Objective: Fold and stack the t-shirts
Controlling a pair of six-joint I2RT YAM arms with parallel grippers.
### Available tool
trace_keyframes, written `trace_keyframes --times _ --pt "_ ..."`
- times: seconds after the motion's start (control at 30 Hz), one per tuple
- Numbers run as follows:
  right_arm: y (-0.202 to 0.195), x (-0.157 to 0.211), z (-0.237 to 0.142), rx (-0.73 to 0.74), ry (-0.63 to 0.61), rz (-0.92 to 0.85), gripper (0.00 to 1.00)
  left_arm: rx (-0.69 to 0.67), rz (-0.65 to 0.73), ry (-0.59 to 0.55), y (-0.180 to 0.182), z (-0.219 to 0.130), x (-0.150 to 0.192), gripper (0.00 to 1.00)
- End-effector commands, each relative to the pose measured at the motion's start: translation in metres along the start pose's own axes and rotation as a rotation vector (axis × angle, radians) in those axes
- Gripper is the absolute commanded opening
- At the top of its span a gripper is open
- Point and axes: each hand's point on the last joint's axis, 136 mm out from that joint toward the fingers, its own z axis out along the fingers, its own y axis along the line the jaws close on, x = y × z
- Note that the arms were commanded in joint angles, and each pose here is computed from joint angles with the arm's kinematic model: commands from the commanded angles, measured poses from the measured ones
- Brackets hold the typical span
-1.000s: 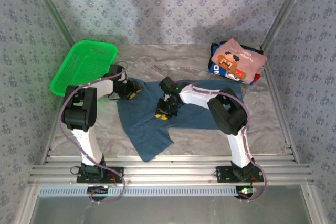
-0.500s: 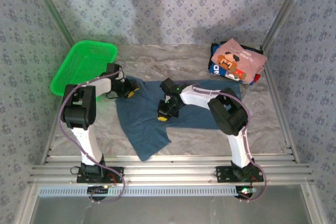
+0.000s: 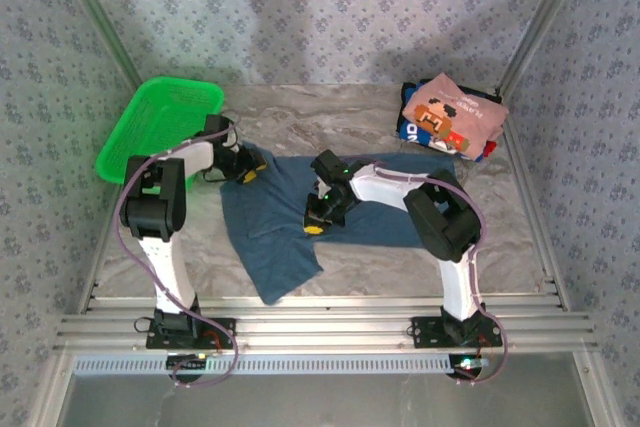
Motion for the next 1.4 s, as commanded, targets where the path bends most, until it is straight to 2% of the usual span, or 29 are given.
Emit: trace_keyframes --times 0.0,0.43,0.67,0.83,0.87,0.9,0.97,1.13,1.27,1.37 --pt "0.007 0.021 -0.009 -0.054 0.086 -0.011 0.0 -0.193 -0.026 0.012 0.059 0.02 0.001 0.43" --pt "0.003 0.048 -0.01 -0.106 0.254 -0.054 0.0 -0.225 0.0 0.025 0.062 0.025 -0.004 0.45" --pt "-0.025 0.041 -0.001 0.059 0.242 -0.045 0.01 -0.208 0.019 0.035 0.054 0.026 -0.007 0.48" --pt "-0.035 0.026 0.011 0.087 0.186 0.005 0.04 -0.182 0.035 0.041 0.042 0.027 -0.007 0.5" --pt "-0.035 0.023 0.013 0.085 0.18 0.012 0.07 -0.175 0.038 0.043 0.04 0.028 -0.007 0.51" --pt "-0.036 0.022 0.015 0.079 0.181 0.021 0.14 -0.159 0.042 0.047 0.036 0.028 -0.006 0.52" --pt "-0.038 0.019 0.013 0.07 0.167 0.035 0.19 -0.133 0.047 0.051 0.029 0.028 -0.005 0.54" --pt "-0.039 0.014 -0.022 0.077 0.073 0.022 0.38 -0.094 0.079 0.007 0.006 0.008 -0.013 0.61" --pt "-0.044 0.014 -0.064 0.117 -0.006 -0.017 0.42 -0.038 0.108 -0.006 -0.021 -0.012 -0.019 0.65" --pt "-0.044 0.002 -0.098 0.08 -0.125 -0.02 0.46 -0.023 0.132 -0.047 -0.038 -0.034 -0.026 0.69"
